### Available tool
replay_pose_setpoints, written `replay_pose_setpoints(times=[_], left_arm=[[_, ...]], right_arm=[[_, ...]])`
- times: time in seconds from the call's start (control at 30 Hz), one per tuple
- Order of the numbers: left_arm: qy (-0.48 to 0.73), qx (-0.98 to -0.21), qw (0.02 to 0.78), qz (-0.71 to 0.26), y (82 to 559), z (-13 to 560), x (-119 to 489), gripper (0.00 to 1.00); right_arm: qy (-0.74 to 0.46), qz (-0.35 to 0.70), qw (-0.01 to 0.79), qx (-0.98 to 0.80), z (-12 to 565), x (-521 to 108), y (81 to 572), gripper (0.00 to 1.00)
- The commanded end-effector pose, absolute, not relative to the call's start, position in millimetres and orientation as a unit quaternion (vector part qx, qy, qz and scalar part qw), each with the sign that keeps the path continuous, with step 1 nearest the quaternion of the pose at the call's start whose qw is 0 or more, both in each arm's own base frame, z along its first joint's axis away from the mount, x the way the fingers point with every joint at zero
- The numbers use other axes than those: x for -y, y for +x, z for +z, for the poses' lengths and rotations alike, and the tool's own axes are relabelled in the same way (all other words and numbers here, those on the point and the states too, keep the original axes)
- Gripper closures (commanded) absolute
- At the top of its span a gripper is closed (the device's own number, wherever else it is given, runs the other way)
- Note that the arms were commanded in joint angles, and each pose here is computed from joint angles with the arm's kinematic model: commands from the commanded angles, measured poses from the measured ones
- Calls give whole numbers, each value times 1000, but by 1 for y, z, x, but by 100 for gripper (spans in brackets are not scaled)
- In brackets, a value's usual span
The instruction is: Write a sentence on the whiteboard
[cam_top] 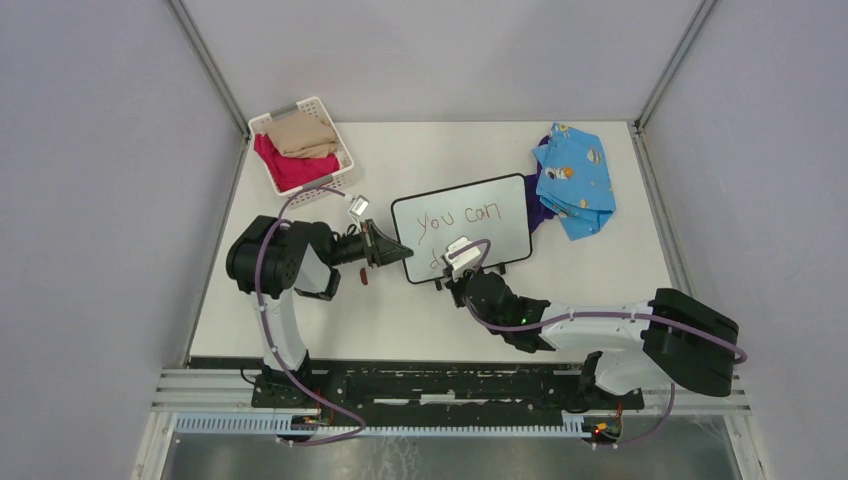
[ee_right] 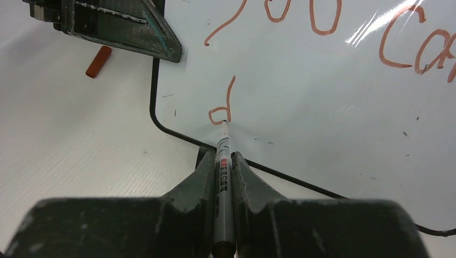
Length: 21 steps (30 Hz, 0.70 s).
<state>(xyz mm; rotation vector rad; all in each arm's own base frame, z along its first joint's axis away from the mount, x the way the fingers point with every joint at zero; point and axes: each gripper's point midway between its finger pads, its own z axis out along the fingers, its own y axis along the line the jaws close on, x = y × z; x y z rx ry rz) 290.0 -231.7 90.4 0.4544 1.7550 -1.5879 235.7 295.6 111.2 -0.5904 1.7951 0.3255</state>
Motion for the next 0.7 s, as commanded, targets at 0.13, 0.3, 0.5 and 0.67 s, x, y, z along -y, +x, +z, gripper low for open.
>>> replay_pose_setpoints(times=[0.13, 0.3, 0.5, 0.67], left_arm=[[198, -672, 366, -613, 288, 93, 234, 98], [199, -672, 365, -612, 288, 92, 234, 98], [199, -672, 365, -613, 288, 92, 234, 98], [199, -672, 365, -613, 288, 93, 234, 98]], right_arm=[[-228, 124, 600, -757, 134, -287, 252, 100], [-230, 150, 603, -749, 139, -289, 246, 100], [-224, 162, 609, -744, 143, -285, 243, 100], [-217, 163, 611, -744, 145, -285, 247, 100]])
